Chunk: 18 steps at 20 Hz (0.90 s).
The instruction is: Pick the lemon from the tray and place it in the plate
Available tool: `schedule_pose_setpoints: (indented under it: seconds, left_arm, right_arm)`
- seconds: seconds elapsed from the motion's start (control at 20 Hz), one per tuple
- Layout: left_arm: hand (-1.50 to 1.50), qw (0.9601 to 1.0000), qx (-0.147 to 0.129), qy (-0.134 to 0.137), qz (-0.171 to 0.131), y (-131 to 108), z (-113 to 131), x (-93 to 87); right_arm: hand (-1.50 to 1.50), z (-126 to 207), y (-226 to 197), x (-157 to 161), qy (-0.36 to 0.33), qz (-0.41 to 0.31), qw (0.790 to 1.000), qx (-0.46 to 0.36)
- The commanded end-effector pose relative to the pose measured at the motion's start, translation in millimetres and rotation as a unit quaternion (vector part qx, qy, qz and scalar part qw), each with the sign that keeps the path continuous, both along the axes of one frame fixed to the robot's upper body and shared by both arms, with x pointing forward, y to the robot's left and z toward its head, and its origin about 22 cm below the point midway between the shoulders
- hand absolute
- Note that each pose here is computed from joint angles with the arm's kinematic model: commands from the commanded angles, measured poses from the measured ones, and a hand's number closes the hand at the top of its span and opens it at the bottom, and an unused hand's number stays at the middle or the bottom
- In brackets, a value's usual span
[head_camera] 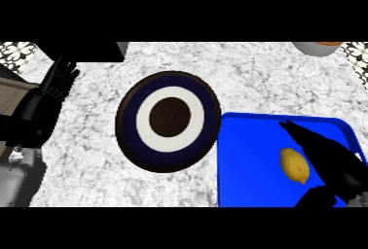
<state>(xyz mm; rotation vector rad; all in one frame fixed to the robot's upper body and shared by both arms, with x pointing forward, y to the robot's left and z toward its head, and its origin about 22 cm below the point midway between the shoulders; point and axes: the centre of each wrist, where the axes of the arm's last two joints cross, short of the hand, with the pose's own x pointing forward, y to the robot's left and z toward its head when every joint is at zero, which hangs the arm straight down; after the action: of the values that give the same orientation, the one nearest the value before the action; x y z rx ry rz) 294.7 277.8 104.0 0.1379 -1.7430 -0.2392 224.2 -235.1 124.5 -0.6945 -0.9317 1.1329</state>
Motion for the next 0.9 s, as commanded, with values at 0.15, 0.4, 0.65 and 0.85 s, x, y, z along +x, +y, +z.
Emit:
schedule_pose_setpoints:
  seconds: [0.15,0.4,0.65,0.85]
  left_arm:
    - [0.0,1.0,0.002,-0.003,0.006,5.2,10.0,5.3]
    - [0.0,1.0,0.006,-0.001,0.0,15.8,0.8,3.8]
    - [0.0,1.0,-0.007,-0.003,0.005,6.7,-16.3,8.1]
    - [0.0,1.0,-0.001,-0.003,0.005,8.7,3.9,-2.6]
  right_arm:
    - [-1.5,-22.2,-2.0,15.5,0.028,-0.022,0.997,-0.067]
    - [-1.5,-32.8,0.5,24.8,0.056,-0.048,0.994,-0.083]
    - [-1.5,-35.1,-25.5,35.7,0.061,-0.06,0.993,-0.079]
    - [-1.5,-72.6,-31.9,4.1,0.075,-0.047,0.993,-0.075]
